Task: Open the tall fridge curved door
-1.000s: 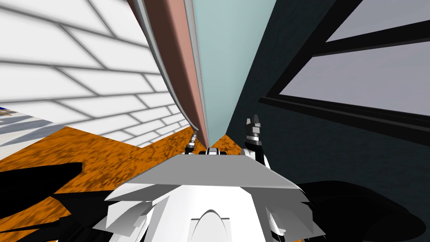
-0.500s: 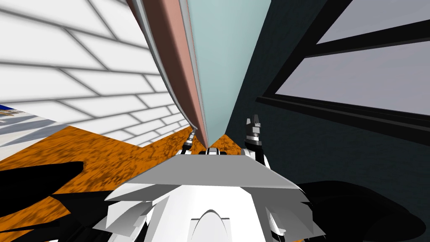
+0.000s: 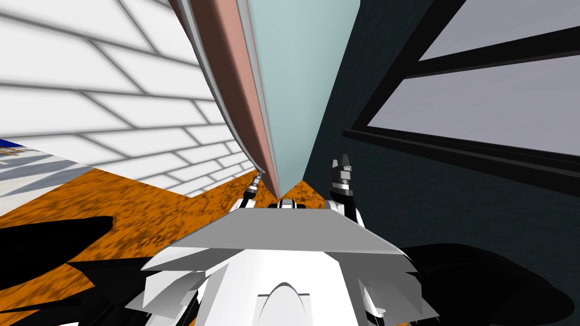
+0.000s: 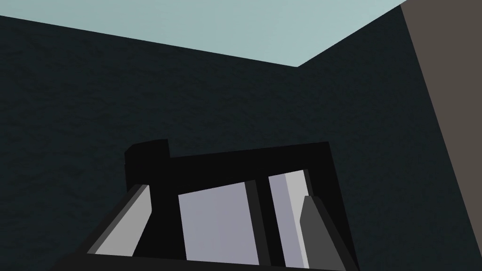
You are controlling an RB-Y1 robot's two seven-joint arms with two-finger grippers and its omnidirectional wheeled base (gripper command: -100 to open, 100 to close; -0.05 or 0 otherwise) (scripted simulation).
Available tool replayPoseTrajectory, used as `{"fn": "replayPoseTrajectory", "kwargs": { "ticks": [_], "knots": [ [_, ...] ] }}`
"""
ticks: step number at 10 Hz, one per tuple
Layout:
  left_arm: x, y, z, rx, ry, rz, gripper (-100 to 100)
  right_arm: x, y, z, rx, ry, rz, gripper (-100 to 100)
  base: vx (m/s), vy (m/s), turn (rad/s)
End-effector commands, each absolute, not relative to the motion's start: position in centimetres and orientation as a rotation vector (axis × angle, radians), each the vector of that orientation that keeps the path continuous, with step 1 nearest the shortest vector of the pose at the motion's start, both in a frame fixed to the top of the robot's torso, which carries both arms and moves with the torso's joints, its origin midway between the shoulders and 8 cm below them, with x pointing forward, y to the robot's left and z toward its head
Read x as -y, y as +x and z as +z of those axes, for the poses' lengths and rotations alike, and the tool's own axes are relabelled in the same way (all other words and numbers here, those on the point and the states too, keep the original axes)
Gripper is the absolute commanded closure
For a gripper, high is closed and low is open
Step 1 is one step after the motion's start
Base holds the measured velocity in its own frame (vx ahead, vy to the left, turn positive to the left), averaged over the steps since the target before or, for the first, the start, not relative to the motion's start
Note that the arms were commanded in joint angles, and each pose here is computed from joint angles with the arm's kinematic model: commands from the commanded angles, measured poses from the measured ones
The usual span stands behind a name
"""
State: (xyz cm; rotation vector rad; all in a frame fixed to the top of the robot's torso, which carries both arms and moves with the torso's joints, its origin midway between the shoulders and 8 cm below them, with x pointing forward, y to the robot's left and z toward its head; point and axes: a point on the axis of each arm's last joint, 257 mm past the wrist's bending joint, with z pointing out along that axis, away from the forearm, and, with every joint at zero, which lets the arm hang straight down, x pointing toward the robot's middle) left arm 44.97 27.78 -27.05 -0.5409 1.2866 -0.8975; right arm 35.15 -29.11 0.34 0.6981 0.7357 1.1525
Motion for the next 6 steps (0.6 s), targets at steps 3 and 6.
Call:
{"fn": "replayPoseTrajectory", "kwargs": {
  "ticks": [3, 6],
  "knots": [
    [-29.3, 46.3, -25.7, -1.320, -0.524, -0.851, -100, 29.1, 35.1, 0.3, -0.736, 0.698, 1.153, 0, -0.026, -0.033, 0.000],
    [-30.3, 47.0, -24.8, -1.338, -0.512, -0.822, -100, 29.1, 35.1, 0.3, -0.736, 0.698, 1.153, 0, -0.025, -0.028, -0.001]
  ]
}}
